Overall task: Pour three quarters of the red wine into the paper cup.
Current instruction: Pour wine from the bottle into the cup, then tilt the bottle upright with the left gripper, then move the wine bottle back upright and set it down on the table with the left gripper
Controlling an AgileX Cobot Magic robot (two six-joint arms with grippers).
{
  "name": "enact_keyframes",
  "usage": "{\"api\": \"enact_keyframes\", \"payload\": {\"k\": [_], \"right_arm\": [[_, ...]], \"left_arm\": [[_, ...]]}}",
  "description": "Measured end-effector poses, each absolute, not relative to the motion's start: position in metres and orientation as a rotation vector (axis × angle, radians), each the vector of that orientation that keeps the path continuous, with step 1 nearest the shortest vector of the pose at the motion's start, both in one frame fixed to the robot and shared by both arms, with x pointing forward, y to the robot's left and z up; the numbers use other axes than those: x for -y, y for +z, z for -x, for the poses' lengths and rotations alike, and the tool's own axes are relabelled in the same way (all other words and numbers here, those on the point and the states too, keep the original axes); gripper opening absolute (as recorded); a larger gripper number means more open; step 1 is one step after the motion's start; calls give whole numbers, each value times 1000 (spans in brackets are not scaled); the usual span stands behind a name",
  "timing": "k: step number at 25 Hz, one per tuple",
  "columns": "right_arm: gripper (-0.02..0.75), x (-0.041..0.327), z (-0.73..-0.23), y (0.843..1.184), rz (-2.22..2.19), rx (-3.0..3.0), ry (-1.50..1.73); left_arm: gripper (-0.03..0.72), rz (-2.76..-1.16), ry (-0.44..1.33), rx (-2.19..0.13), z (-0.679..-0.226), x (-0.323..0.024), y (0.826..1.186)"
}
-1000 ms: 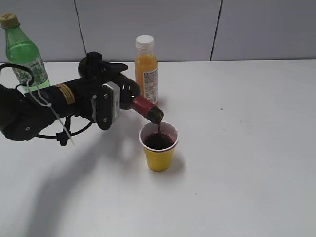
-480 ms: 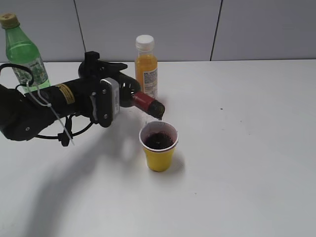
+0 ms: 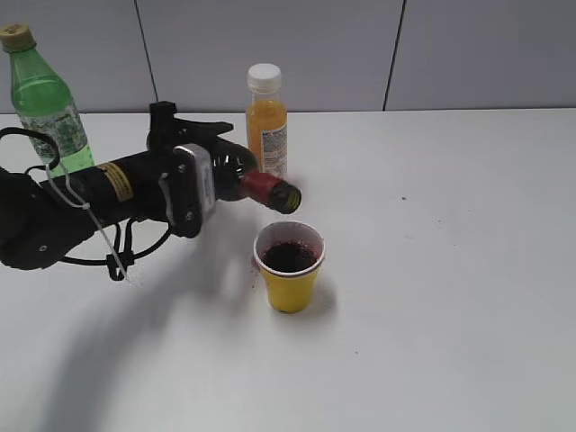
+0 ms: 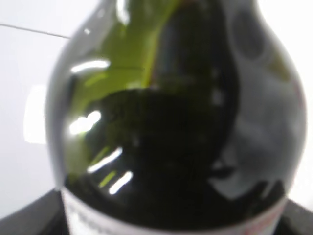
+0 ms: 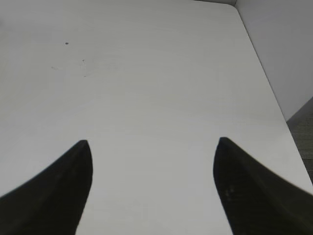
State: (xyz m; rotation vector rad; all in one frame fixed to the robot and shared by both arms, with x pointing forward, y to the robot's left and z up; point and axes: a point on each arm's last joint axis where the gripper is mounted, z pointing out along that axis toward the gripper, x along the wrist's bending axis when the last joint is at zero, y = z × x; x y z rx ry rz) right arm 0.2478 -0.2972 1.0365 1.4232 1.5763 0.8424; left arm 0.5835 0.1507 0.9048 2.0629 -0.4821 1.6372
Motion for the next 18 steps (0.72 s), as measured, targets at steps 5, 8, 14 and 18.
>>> {"api": "enact_keyframes", "payload": {"k": [5,8,14,18], "right_arm": [[583,297,-248,1036,-1423,-1576,842],[583,297,-248,1036,-1423,-1576,842],[583,297,-248,1036,-1423,-1576,842],[583,297,-248,1036,-1423,-1576,842]], "left_arm": [[543,-2035,1575,348,-583,-150,906],[543,-2008,1510,226,-583,-150,907],[543,-1865,1333,-103,-583,-150,912],[543,-1782,1199,-347,-585,-153,913]]}}
